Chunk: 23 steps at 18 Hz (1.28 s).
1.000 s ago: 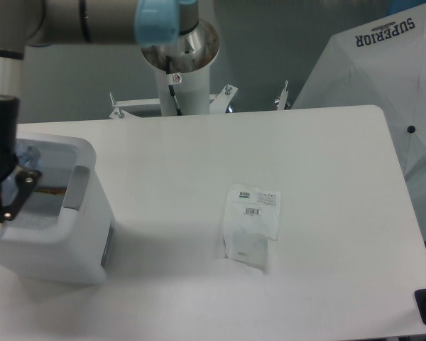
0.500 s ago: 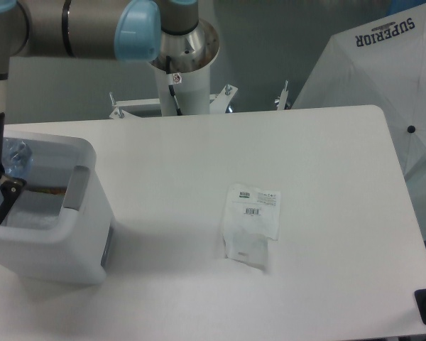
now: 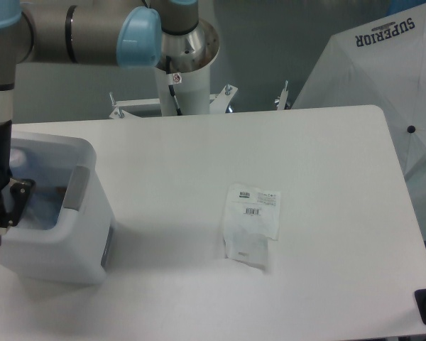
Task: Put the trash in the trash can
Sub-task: 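Lower the bottle into the bin and open the gripper, then move the gripper back over the clear plastic bag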
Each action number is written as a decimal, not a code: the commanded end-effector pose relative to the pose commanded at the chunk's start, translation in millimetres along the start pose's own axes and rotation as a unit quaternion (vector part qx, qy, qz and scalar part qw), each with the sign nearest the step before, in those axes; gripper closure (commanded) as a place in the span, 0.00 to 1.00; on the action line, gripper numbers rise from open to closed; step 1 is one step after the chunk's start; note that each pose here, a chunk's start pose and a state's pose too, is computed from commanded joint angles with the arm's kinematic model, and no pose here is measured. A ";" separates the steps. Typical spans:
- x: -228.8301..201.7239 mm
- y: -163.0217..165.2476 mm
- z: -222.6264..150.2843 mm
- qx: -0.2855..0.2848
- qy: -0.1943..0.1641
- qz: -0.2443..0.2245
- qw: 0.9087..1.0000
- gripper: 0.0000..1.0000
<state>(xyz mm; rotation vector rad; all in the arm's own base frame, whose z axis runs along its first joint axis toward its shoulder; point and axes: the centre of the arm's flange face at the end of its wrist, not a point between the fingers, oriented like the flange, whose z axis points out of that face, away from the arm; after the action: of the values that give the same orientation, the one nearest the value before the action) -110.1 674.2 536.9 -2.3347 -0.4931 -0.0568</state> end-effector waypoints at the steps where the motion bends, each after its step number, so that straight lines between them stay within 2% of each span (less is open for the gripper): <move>1: -15.6 -2.1 -0.3 0.001 -0.009 -0.012 1.000 0.00; 3: -75.4 -11.0 -15.4 0.012 -0.037 -0.050 0.998 0.00; 11: -252.8 4.5 -9.6 -0.005 -0.121 -0.151 0.981 0.00; 14: -294.4 28.0 8.0 -0.033 -0.146 -0.171 0.974 0.00; 17: -325.5 60.8 39.5 -0.078 -0.153 -0.159 0.972 0.00; 18: -336.3 72.4 57.6 -0.097 -0.162 -0.154 0.970 0.00; 20: -368.9 85.8 68.9 -0.116 -0.186 -0.161 0.962 0.00; 23: -388.8 98.5 89.0 -0.136 -0.187 -0.159 0.960 0.00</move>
<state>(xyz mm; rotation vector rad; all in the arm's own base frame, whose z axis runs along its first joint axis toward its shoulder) -442.8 540.6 336.3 -2.5186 -1.1102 0.1790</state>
